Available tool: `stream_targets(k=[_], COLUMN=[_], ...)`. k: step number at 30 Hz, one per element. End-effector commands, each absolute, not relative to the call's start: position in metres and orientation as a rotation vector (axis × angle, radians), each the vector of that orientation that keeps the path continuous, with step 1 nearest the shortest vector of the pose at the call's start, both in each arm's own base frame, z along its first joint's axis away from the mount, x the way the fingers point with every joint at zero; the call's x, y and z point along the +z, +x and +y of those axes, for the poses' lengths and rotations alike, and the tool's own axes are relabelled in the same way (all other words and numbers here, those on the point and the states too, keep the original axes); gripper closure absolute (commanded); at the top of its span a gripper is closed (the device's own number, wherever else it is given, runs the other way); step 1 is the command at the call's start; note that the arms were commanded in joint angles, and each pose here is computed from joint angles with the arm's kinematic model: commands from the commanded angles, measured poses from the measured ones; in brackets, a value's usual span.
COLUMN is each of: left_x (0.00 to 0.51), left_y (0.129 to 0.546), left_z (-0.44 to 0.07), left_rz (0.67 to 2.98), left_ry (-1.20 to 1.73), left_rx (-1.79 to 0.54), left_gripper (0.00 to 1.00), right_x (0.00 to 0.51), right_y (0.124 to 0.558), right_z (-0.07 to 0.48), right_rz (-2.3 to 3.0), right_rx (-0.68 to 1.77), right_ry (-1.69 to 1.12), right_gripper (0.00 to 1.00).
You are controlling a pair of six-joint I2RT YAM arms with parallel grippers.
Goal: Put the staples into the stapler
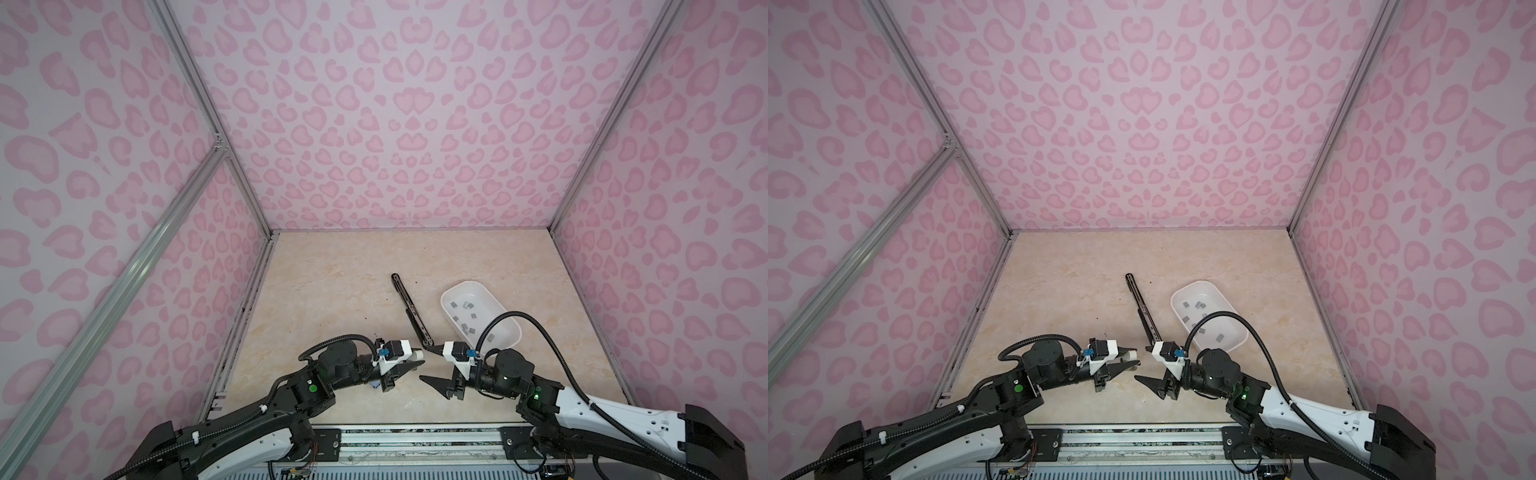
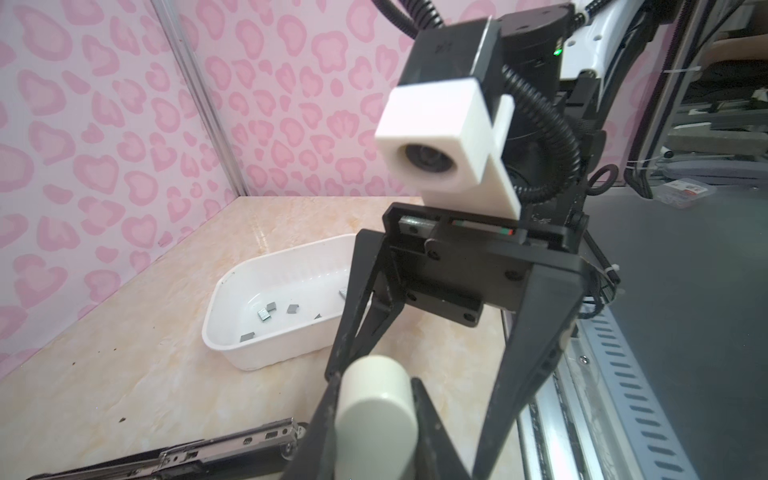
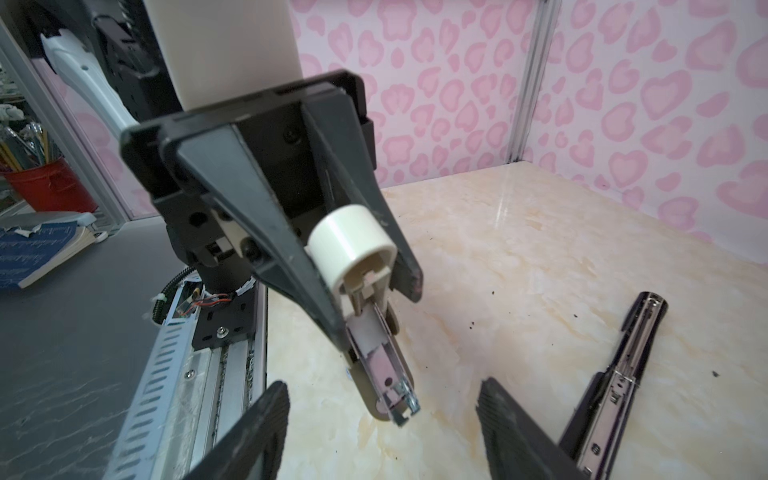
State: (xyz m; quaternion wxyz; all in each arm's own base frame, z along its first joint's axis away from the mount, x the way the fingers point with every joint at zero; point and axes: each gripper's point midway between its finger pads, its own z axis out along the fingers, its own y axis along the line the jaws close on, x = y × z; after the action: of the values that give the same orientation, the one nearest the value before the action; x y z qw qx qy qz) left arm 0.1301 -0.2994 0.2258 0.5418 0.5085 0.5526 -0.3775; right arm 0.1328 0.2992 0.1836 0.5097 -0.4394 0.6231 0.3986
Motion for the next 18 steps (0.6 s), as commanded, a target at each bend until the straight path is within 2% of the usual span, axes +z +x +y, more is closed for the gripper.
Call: stream_targets(k=[1,11,18], left_x=[0.239,0.237,0.236], left_y=[0.117,0.106,0.103], left_z=[-0.305,-0.31,-0.312], left_rz=[1.219,1.194,1.19], left_ry=[1.268,1.33,1.353], left_rx=[-0.954,-1.009,-1.028], left_gripper=[0.96,0.96,0.96], right_x=[0.189,0.185,0.187], right_y=[0.123,0.119,0.118], right_z=[0.31,0.322,0.325], right_rz=[1.438,1.425,1.42], right_rx=[1.004,1.037,1.056], right_ry=[-1.139,-1.203,-1.204], right_gripper=[0.27,0.38,0.52])
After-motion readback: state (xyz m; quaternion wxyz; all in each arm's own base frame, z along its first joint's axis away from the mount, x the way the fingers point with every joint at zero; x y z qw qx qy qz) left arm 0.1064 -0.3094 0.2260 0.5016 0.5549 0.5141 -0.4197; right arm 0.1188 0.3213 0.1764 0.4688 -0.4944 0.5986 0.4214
